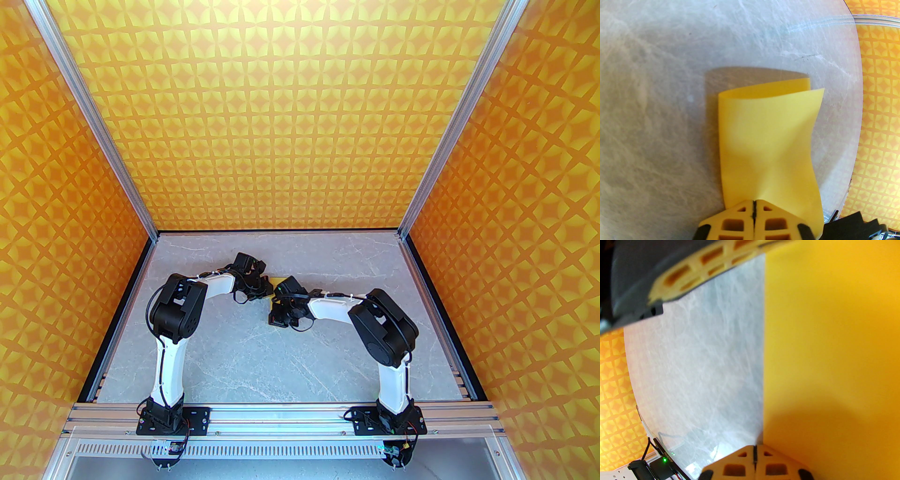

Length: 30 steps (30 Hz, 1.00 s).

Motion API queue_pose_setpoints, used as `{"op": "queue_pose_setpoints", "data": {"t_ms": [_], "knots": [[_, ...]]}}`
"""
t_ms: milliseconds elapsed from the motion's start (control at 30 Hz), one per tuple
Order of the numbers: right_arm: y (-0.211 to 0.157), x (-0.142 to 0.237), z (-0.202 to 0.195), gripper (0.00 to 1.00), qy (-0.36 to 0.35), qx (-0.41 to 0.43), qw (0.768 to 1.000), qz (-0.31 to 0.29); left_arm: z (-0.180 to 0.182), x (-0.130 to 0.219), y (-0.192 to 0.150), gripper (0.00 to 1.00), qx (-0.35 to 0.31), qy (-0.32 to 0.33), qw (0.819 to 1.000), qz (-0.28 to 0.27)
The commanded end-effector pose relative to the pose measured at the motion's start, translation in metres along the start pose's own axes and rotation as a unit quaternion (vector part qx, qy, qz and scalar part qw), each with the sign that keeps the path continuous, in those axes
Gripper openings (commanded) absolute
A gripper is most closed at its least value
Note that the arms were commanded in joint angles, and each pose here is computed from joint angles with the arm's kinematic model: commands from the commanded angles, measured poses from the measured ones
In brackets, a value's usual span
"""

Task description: Fold a paper plane with a square sheet of paper (fold left side to right side)

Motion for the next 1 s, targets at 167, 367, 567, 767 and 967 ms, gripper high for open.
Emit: {"op": "queue_pose_setpoints", "data": {"t_ms": [167, 367, 567, 767, 967], "knots": [[-0.016, 0.015, -0.002, 0.0, -0.029, -0.015, 0.999, 0.019, 0.015, -0.007, -0.021, 0.0, 0.021, 0.035, 0.999, 0.027], [0.007, 0.035, 0.034, 0.0, 0.024, -0.018, 0.999, -0.02, 0.014, -0.006, -0.021, 0.0, 0.018, 0.035, 0.999, 0.027], [0.028, 0.035, 0.051, 0.0, 0.058, -0.038, 0.997, -0.037, 0.013, -0.005, -0.02, 0.0, 0.016, 0.034, 0.999, 0.026], [0.039, 0.033, 0.055, 0.0, 0.078, -0.055, 0.995, -0.042, 0.013, -0.005, -0.02, 0.0, 0.015, 0.034, 0.999, 0.026], [0.03, 0.062, 0.065, 0.0, 0.078, -0.035, 0.995, -0.049, 0.013, -0.006, -0.021, 0.0, 0.015, 0.035, 0.999, 0.027]]}}
Point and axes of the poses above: each hand's point on the last joint's axis, 136 mm out from that joint toward the fingers, its own x axis back along the fingers, its own z axis along the line the jaws close on, y = z × x, the point moved 4 cm from there along x, back along the fingers, and after that the axes turned 11 degrees about -x, right-handed, at the moved point
